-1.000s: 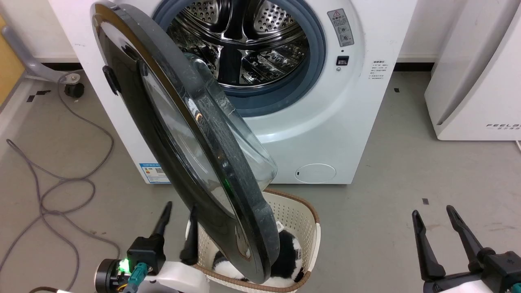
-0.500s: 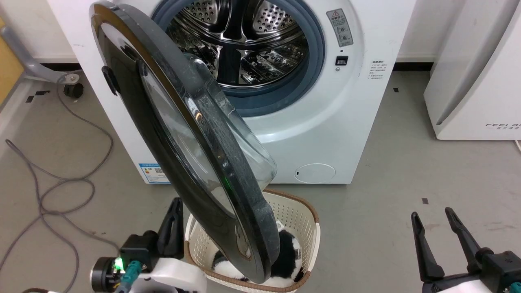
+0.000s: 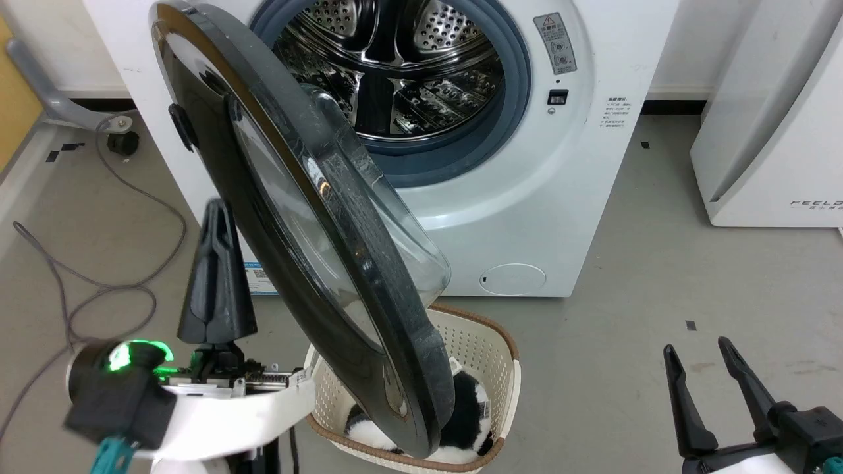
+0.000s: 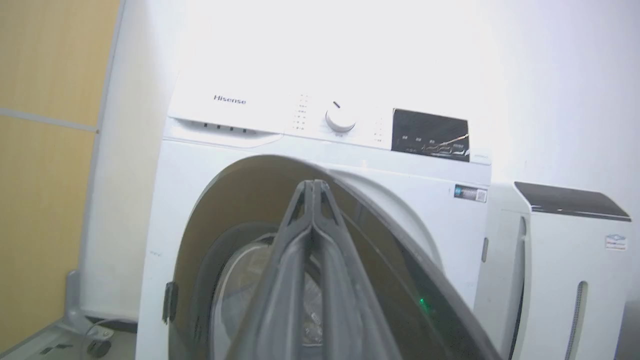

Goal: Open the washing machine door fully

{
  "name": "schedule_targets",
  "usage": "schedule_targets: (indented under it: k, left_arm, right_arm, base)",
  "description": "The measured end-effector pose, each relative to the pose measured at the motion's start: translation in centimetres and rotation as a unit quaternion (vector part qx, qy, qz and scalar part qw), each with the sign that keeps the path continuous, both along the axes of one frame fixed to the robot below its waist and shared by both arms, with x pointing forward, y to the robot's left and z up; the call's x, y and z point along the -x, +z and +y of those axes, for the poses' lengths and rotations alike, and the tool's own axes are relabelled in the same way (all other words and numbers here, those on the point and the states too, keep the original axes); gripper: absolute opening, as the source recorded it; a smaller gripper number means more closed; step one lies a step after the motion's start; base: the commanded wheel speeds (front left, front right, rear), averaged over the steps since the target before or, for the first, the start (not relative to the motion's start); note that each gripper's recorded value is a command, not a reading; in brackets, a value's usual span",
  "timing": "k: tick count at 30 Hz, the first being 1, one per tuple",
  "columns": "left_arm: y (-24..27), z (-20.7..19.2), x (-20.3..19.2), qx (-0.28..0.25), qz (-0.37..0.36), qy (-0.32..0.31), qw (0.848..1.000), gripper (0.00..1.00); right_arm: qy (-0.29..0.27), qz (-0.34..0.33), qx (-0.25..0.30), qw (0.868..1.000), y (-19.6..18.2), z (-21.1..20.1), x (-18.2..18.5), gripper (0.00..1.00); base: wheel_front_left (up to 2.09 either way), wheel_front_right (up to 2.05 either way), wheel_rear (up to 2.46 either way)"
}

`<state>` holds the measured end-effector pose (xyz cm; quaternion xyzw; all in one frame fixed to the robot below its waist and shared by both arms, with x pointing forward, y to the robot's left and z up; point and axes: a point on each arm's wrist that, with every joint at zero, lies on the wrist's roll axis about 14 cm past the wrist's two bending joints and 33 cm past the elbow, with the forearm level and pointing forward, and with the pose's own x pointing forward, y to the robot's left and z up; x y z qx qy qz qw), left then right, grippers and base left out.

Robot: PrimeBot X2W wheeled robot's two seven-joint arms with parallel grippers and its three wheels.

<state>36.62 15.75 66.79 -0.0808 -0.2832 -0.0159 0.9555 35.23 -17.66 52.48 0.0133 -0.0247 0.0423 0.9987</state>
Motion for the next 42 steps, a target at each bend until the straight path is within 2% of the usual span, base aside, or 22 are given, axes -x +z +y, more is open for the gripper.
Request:
schedule_targets:
  k: [7, 11, 14, 19, 23, 27, 32, 38, 42]
  left_arm:
    - [6.6, -3.4, 3.0, 0.025, -0.110, -0.084, 0.990, 0.00]
    - [8.5, -6.5, 4.4, 0.023, -0.140, -0.152, 0.978, 0.00]
    - [8.6, -8.8, 5.1, 0.018, -0.136, -0.201, 0.970, 0.00]
    - [6.7, -12.9, 5.6, -0.007, -0.078, -0.280, 0.957, 0.00]
    - [2.5, -16.4, 6.0, -0.030, 0.020, -0.342, 0.939, 0.00]
    - [-2.2, -18.6, 6.6, -0.051, 0.122, -0.376, 0.917, 0.00]
    - [-8.3, -19.6, 7.4, -0.086, 0.244, -0.385, 0.886, 0.00]
    - [-11.6, -19.1, 6.1, -0.098, 0.291, -0.354, 0.883, 0.00]
    - [-12.1, -18.3, 3.6, -0.085, 0.293, -0.317, 0.898, 0.00]
  right_arm:
    - [0.000, 0.004, 0.000, 1.000, -0.3, 0.0, -0.1, 1.00]
    - [-0.001, 0.009, 0.000, 1.000, -0.7, -0.1, -0.2, 1.00]
    - [-0.002, 0.010, 0.000, 1.000, -0.8, -0.1, -0.1, 1.00]
    - [-0.004, 0.011, 0.000, 1.000, -0.9, -0.3, -0.2, 1.00]
    - [-0.005, 0.011, 0.000, 1.000, -0.9, -0.3, -0.2, 1.00]
    - [-0.005, 0.011, 0.001, 1.000, -0.9, -0.4, -0.1, 1.00]
    - [-0.005, 0.012, 0.001, 1.000, -0.9, -0.4, 0.0, 1.00]
    - [-0.003, 0.019, 0.001, 1.000, -1.3, -0.2, -0.2, 1.00]
    - [0.000, 0.025, 0.001, 1.000, -1.7, 0.0, -0.4, 1.00]
  base:
    - [0.00, 0.00, 0.00]
    - [0.00, 0.00, 0.00]
    - [0.00, 0.00, 0.00]
    - [0.00, 0.00, 0.00]
    - [0.00, 0.00, 0.00]
    - [0.00, 0.00, 0.00]
    - [0.00, 0.00, 0.00]
    - [0.00, 0.00, 0.00]
    - [0.00, 0.00, 0.00]
